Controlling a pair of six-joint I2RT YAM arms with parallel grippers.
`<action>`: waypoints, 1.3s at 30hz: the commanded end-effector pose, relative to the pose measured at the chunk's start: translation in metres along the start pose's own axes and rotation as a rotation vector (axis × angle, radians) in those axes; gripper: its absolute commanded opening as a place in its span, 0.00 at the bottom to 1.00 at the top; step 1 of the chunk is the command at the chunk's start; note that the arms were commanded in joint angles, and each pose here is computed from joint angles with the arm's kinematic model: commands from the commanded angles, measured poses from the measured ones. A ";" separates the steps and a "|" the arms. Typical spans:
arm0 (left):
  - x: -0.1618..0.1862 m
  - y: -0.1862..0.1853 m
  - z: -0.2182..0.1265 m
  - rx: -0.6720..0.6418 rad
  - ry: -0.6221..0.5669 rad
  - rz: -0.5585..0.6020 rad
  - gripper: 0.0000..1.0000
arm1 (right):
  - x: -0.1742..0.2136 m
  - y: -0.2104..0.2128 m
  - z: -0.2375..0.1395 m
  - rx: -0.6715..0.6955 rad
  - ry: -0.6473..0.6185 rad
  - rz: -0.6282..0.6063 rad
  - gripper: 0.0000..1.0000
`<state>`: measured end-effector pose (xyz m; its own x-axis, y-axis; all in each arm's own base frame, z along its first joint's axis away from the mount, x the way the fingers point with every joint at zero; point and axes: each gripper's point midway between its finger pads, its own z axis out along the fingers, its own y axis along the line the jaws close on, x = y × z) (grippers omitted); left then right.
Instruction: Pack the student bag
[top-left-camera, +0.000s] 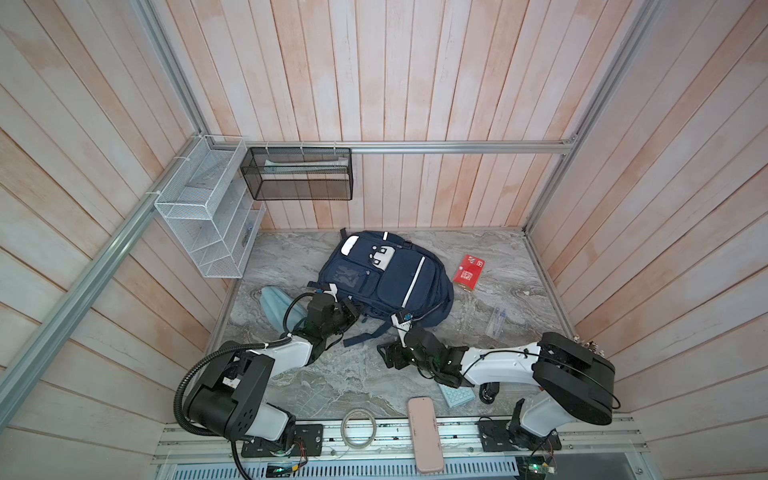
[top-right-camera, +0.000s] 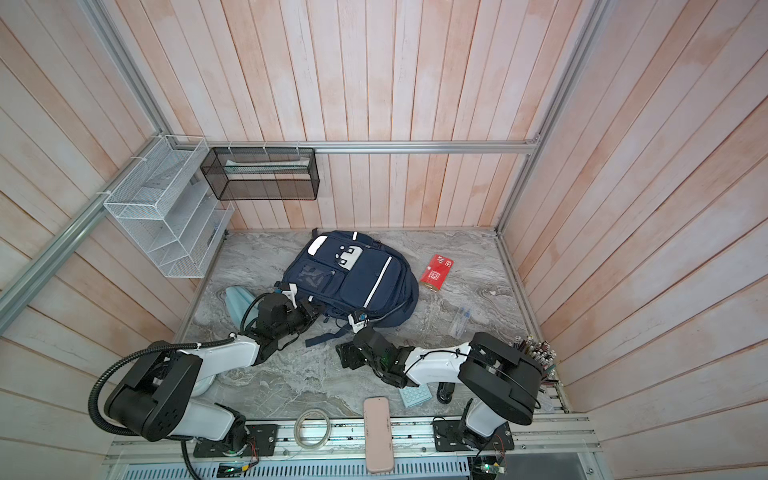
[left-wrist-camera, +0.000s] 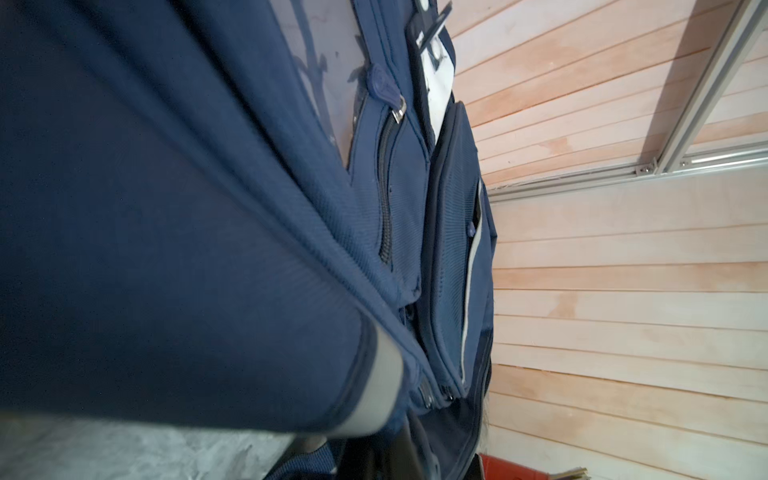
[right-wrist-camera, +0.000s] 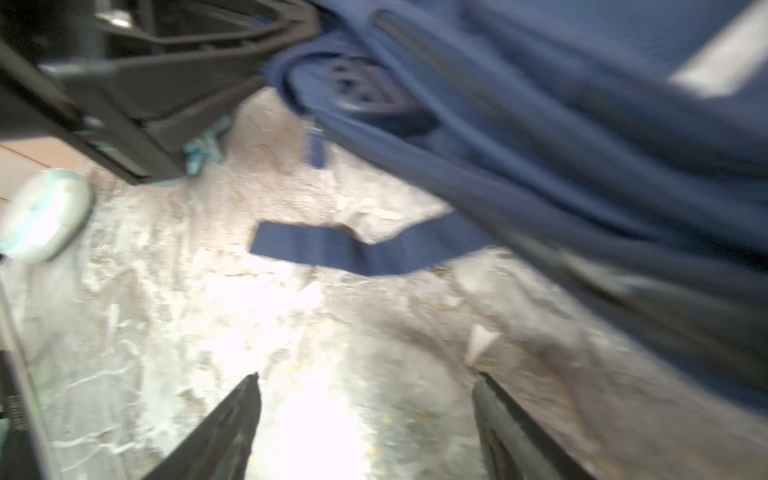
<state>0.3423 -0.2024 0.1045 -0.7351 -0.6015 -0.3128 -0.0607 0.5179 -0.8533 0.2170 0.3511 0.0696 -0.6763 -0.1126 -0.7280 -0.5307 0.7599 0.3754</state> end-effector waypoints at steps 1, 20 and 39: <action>0.001 -0.044 -0.007 0.158 0.002 0.024 0.00 | -0.030 0.011 0.015 -0.009 -0.090 0.013 0.77; 0.023 -0.023 -0.012 0.101 0.053 0.038 0.00 | -0.083 -0.003 0.051 0.169 -0.222 -0.111 0.00; -0.018 -0.010 -0.016 0.060 -0.027 0.062 0.00 | 0.001 -0.065 -0.017 0.188 0.045 -0.040 0.00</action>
<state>0.3252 -0.1914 0.0993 -0.7687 -0.5665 -0.2969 -0.0511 0.5171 -0.8544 0.2456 0.3278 0.0749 -0.6164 -0.1563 -0.7718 -0.5253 0.8118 0.2551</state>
